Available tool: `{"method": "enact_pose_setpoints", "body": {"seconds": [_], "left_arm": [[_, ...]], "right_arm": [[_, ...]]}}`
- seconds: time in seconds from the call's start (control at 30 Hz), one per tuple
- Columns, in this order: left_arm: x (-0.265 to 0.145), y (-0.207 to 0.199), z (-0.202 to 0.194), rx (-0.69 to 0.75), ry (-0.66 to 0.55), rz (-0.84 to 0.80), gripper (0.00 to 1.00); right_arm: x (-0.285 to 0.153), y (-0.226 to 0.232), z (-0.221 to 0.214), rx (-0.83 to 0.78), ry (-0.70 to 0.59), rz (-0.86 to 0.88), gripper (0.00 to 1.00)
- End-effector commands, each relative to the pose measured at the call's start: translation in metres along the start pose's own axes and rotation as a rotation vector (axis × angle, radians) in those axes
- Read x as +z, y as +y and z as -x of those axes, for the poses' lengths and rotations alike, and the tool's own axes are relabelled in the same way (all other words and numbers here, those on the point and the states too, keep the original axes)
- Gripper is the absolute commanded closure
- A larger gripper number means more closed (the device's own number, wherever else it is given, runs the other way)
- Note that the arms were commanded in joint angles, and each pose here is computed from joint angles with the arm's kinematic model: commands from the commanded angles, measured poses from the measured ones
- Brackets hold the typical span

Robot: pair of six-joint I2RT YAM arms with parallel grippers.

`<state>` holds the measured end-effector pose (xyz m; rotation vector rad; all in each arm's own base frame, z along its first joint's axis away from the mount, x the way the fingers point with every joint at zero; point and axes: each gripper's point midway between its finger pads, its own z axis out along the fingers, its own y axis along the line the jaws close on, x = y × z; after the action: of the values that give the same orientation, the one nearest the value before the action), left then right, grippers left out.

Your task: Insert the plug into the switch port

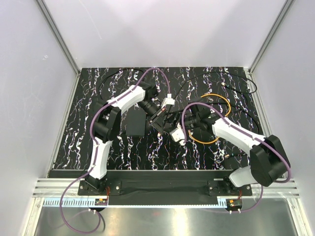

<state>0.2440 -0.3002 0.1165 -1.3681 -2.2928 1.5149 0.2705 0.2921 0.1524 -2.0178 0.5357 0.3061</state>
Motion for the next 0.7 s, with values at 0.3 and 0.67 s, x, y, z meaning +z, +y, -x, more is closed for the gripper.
{"method": "enact_pose_setpoints", "body": {"seconds": [0.3,0.67], "left_arm": [[-0.009,-0.037,-0.011,-0.078,0.047,-0.069,1.0],[-0.014,-0.038,-0.001,-0.039,0.022,-0.038,0.98]], "right_arm": [[0.012,-0.015,-0.018,-0.106,0.07,0.026,0.57],[0.021,0.0,-0.023,-0.06,0.094,0.045,1.0]]}}
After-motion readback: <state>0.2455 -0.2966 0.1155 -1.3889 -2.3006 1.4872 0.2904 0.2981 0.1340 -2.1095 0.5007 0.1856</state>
